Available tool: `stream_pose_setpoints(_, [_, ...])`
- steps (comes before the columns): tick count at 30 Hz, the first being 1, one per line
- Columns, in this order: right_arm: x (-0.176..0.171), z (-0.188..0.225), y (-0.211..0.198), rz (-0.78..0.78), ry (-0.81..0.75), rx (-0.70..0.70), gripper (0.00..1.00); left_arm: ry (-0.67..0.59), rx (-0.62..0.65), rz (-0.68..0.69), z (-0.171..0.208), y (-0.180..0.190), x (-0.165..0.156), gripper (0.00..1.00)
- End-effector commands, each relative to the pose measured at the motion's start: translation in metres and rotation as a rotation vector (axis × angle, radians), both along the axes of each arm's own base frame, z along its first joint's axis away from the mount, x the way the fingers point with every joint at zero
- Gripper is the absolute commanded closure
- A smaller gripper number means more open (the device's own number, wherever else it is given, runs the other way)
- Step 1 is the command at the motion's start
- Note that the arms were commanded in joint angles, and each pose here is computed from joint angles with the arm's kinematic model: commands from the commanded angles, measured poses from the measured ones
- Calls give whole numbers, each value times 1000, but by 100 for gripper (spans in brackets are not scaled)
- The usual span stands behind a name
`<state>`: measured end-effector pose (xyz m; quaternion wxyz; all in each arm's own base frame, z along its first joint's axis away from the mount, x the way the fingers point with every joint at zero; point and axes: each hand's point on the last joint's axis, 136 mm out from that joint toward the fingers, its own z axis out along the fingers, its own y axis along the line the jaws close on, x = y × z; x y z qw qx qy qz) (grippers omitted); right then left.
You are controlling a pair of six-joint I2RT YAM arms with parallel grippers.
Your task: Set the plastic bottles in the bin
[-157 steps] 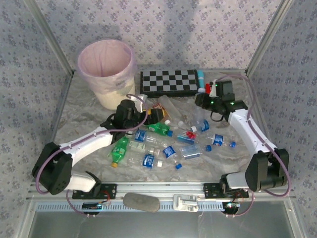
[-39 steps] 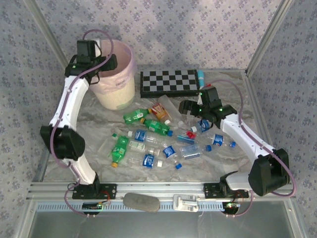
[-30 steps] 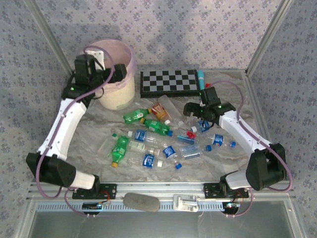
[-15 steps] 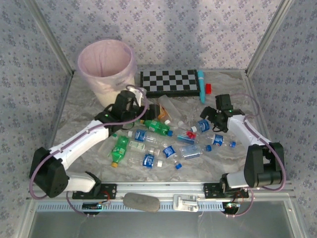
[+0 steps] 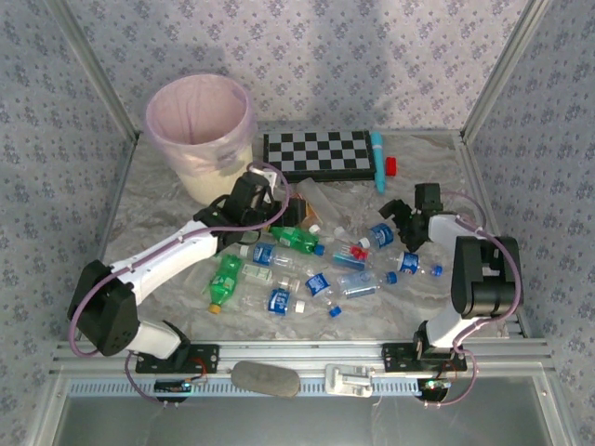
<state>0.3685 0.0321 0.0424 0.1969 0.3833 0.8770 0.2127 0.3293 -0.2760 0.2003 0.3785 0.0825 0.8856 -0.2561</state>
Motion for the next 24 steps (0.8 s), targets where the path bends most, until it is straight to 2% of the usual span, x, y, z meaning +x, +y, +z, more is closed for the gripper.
stream_pose_setpoints(1, [13,-5,10,-27,-37,84,6,-18,5,38,5,11,-4,0])
stream_pose_setpoints(9, [19,-18,16,-43,-45,137,26,-43,27,78,6,23,-3,0])
stream_pose_setpoints(14, [27,-8,21,-40,-107,175,38,-58,23,81,10,22,-1,0])
stream_pose_setpoints(19, [42,29,28,15,-205,177,45,-77,3,59,18,17,0,0])
stream_pose_setpoints(24, [48,83,44,131,-324,89,47,-91,-69,-16,30,2,-3,0])
